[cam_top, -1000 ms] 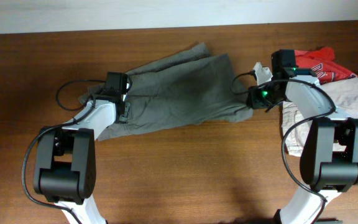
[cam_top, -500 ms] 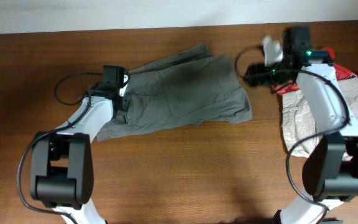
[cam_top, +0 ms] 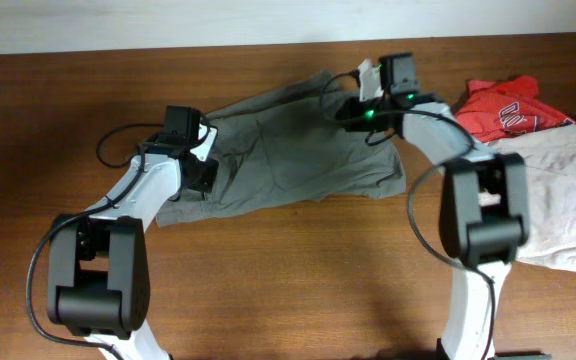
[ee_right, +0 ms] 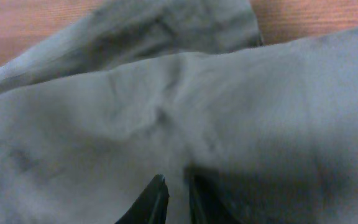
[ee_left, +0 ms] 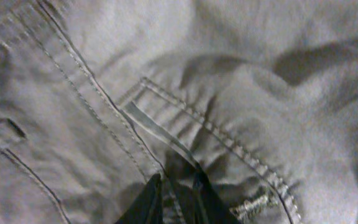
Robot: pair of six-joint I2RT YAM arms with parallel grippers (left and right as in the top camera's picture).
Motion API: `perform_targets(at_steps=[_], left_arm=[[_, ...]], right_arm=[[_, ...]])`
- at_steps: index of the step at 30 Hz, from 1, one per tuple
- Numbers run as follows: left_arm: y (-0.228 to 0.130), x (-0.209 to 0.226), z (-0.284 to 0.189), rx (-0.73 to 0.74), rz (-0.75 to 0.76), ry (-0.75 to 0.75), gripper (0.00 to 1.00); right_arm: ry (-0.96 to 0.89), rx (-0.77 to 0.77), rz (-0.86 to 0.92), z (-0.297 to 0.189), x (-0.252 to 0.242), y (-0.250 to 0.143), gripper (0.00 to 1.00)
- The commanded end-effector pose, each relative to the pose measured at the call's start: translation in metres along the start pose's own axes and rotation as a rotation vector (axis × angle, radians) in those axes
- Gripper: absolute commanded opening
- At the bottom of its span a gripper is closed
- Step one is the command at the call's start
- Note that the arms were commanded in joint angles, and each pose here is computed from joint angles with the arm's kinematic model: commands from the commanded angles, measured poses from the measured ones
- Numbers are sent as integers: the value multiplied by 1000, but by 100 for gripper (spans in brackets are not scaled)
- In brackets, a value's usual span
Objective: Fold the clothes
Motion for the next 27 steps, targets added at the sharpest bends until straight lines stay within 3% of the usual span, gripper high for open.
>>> perform_targets(at_steps=[1, 9, 14, 17, 18, 20, 23, 27], left_arm=[[-11, -7, 7, 39, 5, -32, 13], [-60, -16, 40, 228, 23, -9, 7], [-65, -14, 43, 245, 27, 28, 9], [-61, -11, 42, 230, 27, 57, 15], [-56, -9, 41, 219, 25, 66, 22], [-44, -6, 33, 192, 23, 73, 33], [-21, 1, 14, 142, 17, 86, 44], [11, 12, -22, 49, 4, 111, 50]], right_arm=[[41, -6, 23, 21, -4, -4, 17], [-245, -113, 70, 30, -46, 1, 18], [-128, -103, 101, 13, -58, 10, 19], [32, -83, 121, -5, -58, 16, 20], [111, -85, 126, -20, -56, 22, 26], [178, -93, 130, -41, -53, 29, 30], [200, -106, 145, -80, -44, 37, 33], [175, -110, 86, -127, -21, 39, 40]])
Point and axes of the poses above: each gripper's point midway between its finger pads, its own z axis out along the fingers, its own x axis along the line the jaws close on, y = z × x, the point moved 10 cm from there along -z, back along the fingers, and after that the axes turned 5 degrees about z, right-handed, at the moved point
